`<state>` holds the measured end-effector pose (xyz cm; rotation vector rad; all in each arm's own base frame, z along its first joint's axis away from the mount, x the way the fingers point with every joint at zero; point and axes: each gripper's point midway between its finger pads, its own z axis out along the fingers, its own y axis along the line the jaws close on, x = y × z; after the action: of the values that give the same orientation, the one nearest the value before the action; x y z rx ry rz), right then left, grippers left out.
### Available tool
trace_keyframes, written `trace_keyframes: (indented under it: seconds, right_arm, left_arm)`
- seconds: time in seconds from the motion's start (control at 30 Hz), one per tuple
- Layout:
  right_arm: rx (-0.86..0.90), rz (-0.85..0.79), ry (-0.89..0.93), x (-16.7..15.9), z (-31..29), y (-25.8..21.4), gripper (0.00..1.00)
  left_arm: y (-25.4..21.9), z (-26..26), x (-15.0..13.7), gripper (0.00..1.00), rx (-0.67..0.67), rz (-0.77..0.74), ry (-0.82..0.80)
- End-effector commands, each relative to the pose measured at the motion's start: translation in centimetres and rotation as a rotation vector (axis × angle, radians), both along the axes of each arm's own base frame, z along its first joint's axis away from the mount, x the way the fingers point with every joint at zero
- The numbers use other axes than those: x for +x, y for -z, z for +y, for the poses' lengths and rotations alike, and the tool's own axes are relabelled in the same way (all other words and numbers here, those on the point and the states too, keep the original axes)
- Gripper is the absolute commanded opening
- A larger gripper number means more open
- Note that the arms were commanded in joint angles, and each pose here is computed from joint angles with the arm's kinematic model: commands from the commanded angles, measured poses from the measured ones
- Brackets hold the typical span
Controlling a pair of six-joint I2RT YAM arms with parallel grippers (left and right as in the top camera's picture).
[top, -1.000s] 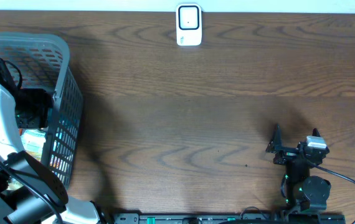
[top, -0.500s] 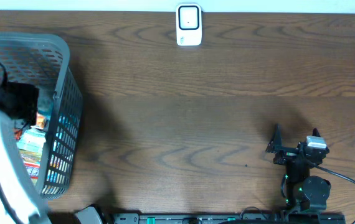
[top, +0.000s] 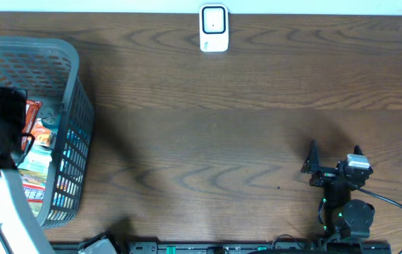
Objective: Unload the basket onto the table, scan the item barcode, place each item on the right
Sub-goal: 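Grasp the teal spray bottle in the basket with the left gripper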
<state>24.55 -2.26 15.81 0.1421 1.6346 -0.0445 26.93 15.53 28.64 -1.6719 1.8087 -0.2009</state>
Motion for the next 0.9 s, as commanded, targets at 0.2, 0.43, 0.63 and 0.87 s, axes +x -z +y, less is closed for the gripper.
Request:
trace_keyframes:
  seconds: [0.2, 0.43, 0.63, 0.87]
  right_arm:
    - [-0.013, 0.004, 0.003, 0.0, 0.0, 0.1, 0.99]
    - [-0.013, 0.004, 0.003, 0.0, 0.0, 0.1, 0.99]
    - [-0.013, 0.004, 0.003, 0.0, 0.0, 0.1, 0.99]
    - [-0.013, 0.004, 0.003, 0.0, 0.0, 0.1, 0.99]
  left_arm:
    - [9.3, -1.6, 4.8, 0.98, -0.280, 0.183, 0.185]
    - [13.4, -1.6, 4.8, 0.98, -0.355, 0.310, 0.205]
    - [15.0, -1.7, 5.0, 0.98, -0.381, 0.346, 0.230]
    - [16.4, -2.5, 5.4, 0.64, -0.450, 0.362, 0.253]
